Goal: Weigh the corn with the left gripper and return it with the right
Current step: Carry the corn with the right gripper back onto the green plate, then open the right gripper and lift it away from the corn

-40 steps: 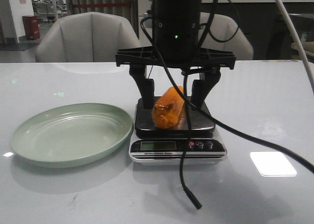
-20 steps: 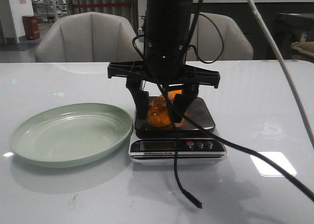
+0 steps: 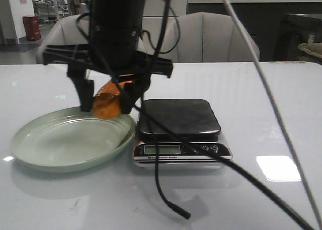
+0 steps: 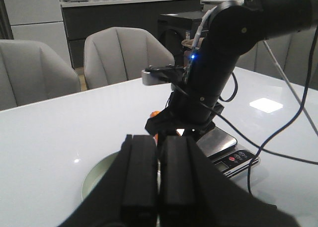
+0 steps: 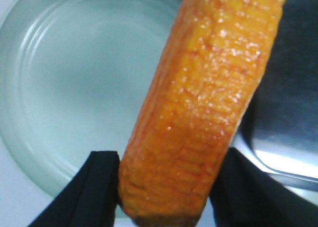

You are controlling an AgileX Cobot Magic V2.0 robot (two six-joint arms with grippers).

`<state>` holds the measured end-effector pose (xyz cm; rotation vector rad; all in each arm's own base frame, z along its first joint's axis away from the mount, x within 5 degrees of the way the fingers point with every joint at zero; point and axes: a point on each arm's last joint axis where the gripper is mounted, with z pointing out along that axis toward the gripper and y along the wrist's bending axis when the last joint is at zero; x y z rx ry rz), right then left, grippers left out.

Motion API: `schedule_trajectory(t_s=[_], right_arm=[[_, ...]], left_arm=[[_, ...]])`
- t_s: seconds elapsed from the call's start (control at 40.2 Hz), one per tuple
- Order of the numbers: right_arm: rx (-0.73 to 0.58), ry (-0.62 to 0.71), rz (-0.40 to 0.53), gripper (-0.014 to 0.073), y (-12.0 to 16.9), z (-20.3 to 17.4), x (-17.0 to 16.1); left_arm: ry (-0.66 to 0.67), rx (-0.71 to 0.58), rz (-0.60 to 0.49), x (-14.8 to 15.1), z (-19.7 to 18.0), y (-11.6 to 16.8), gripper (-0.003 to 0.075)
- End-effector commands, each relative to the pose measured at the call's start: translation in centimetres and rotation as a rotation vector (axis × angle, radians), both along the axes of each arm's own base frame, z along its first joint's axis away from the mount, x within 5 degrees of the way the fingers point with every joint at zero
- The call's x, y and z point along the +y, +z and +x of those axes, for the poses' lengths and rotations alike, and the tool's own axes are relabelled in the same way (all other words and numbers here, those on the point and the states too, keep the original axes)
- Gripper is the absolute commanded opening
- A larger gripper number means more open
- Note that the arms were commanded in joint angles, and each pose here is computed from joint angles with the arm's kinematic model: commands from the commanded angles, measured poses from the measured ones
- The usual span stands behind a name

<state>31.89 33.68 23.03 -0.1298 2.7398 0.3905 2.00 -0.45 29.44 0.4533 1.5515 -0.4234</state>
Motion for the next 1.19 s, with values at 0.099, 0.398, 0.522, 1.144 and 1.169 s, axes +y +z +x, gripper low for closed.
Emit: schedule_trajectory(t_s=[0.099,0.398,0.522,1.144,1.169], right_arm=[[-0.089,0.080,0.102,0.0146,1.5,-1.2,2.7],[-0.034,0.183,0.112,0.0342,-0.4,-1.4,5.0],[-0.029,0.184,0.108,0.0528,-0.1,-1.3,5.1],[-0.202,0.282,0.024,0.0597,12.2,0.4,-4.8],[-0.208,0.281,0.019,0.0597,12.7,0.4,-5.5]], left_arm=[[-0.010,-0.084,-0.056,0.1,-0.3,1.4,0.0114],[-0.010,-0.084,-0.056,0.1,-0.3,1.4,0.0114],[-0.010,-0.084,-0.056,0.1,-0.3,1.4,0.0114],[-0.009,-0.082,-0.055,0.1,-0.3,1.4,0.0114],[-0.009,-0.082,-0.055,0.1,-0.3,1.4,0.0114]])
